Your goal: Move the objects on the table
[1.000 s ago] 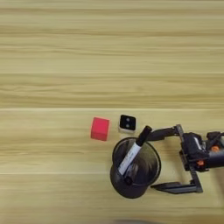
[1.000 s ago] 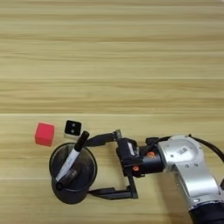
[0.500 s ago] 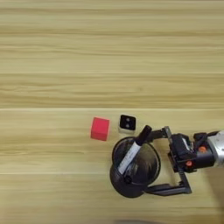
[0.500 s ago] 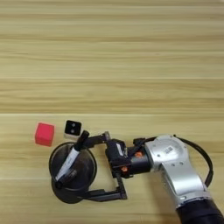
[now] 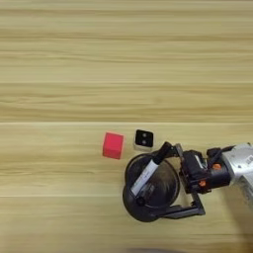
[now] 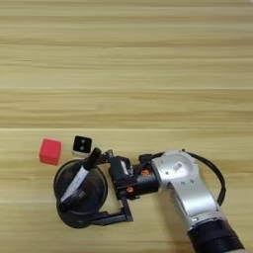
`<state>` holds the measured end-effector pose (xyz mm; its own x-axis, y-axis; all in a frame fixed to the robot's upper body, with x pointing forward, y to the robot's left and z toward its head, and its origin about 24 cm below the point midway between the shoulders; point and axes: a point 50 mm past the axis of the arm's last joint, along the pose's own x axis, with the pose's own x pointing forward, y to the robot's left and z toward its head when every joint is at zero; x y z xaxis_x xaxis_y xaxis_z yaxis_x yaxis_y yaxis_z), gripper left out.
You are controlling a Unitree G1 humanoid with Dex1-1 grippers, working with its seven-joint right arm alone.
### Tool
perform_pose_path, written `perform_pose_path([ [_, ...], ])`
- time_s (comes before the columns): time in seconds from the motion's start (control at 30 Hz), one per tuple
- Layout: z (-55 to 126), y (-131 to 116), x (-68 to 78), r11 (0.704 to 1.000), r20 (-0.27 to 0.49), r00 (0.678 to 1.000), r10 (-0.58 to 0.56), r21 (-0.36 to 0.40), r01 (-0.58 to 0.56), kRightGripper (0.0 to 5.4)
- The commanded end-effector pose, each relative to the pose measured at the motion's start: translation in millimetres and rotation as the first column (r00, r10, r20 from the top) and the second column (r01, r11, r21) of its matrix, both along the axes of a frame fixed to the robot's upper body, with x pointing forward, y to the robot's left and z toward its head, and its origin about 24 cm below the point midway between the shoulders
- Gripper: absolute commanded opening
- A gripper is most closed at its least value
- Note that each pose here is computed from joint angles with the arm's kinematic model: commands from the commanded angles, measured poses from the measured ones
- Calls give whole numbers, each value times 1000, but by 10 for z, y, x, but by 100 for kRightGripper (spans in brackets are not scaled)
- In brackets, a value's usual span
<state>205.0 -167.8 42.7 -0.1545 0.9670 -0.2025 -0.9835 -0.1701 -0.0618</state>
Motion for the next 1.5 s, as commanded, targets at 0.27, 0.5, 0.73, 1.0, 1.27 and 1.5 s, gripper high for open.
perform_pose_path([
  [0.27,321,-127,256,995,145,984,-104,18,102,472],
  [0.5,543,-303,402,982,219,958,-187,44,181,472],
  [0.73,755,-562,599,947,269,909,-320,74,312,472],
  [1.0,867,-829,725,910,284,866,-412,83,406,472],
  [1.27,798,-960,760,888,253,853,-456,65,455,472],
  [1.5,660,-961,768,886,225,861,-457,26,463,472],
])
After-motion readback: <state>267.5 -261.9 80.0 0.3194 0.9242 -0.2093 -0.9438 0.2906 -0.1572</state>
